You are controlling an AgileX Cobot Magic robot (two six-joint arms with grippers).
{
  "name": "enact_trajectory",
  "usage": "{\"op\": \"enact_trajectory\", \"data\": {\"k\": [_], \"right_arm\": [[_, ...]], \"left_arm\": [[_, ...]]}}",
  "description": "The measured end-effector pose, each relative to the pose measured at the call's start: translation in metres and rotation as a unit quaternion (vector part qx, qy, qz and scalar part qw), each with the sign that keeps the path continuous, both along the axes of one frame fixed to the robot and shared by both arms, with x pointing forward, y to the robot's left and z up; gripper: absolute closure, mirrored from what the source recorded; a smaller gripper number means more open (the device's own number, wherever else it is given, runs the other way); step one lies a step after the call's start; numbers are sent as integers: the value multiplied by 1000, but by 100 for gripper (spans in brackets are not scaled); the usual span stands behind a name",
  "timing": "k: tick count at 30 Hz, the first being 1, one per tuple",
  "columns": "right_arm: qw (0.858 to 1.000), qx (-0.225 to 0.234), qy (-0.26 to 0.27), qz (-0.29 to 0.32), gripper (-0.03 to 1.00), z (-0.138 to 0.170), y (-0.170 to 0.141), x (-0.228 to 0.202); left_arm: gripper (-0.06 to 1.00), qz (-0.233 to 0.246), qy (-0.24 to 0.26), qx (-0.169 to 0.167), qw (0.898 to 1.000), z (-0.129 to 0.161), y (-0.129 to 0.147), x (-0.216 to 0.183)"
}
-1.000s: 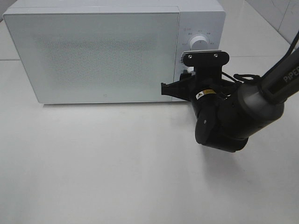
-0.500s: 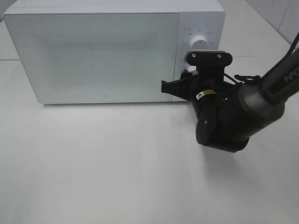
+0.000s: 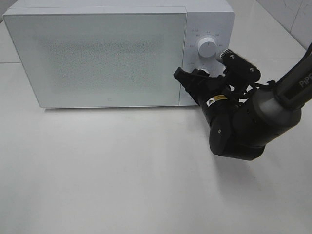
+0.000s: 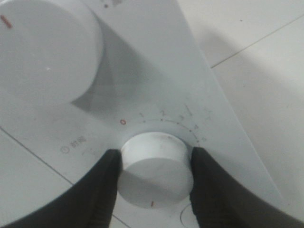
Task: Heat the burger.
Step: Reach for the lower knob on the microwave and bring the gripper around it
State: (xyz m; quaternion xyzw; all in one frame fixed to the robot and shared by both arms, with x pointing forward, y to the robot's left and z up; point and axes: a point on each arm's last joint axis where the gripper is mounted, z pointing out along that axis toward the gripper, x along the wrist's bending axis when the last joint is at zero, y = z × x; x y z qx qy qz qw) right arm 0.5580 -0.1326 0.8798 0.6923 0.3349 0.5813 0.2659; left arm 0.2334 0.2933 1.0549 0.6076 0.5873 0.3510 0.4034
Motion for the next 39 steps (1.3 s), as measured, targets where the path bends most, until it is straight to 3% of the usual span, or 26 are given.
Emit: {"op": "enact_trajectory", "data": {"k": [2,3,4,5,7,8,9,11,13,14,15,16,18,19,20,21,23,24,25,27,29,34,39], "right_arm": [[1000,23,0,-4,54,0,0,0],[997,72,2,-11,54,0,0,-1],[996,93,2,-14,54,0,0,-1],[996,93,2,-14,54,0,0,-1],[986,165,2,-25,53,0,0,-1],[986,165,2,-25,53,0,0,-1],[977,211,4,-33,53,0,0,-1],[972,233,5,-36,53,-1,0,-1],[954,296,5,-47,53,0,0,-1],[954,296,5,-47,53,0,0,-1],[939,339,6,-54,53,0,0,-1],[939,339,6,-54,53,0,0,-1],[915,399,7,-65,53,0,0,-1],[915,399,7,-65,53,0,0,-1],[898,434,8,-71,53,0,0,-1],[898,434,8,-71,53,0,0,-1],[875,477,8,-79,53,0,0,-1],[875,477,8,-79,53,0,0,-1],[863,499,9,-83,53,0,0,-1],[857,508,9,-84,53,0,0,-1],[837,539,9,-91,53,0,0,-1],[824,559,9,-95,53,0,0,-1],[824,559,9,-95,53,1,0,-1]], "left_arm": [[5,0,0,0,1000,0,0,0],[5,0,0,0,1000,0,0,0],[5,0,0,0,1000,0,0,0],[5,0,0,0,1000,0,0,0],[5,0,0,0,1000,0,0,0],[5,0,0,0,1000,0,0,0],[5,0,0,0,1000,0,0,0],[5,0,0,0,1000,0,0,0],[5,0,0,0,1000,0,0,0],[5,0,0,0,1000,0,0,0],[5,0,0,0,1000,0,0,0],[5,0,0,0,1000,0,0,0],[5,0,0,0,1000,0,0,0],[5,0,0,0,1000,0,0,0],[5,0,0,0,1000,0,0,0],[5,0,0,0,1000,0,0,0],[5,0,0,0,1000,0,0,0],[5,0,0,0,1000,0,0,0],[5,0,0,0,1000,0,0,0],[5,0,0,0,1000,0,0,0],[5,0,0,0,1000,0,0,0],[5,0,0,0,1000,0,0,0],[5,0,0,0,1000,0,0,0]]}}
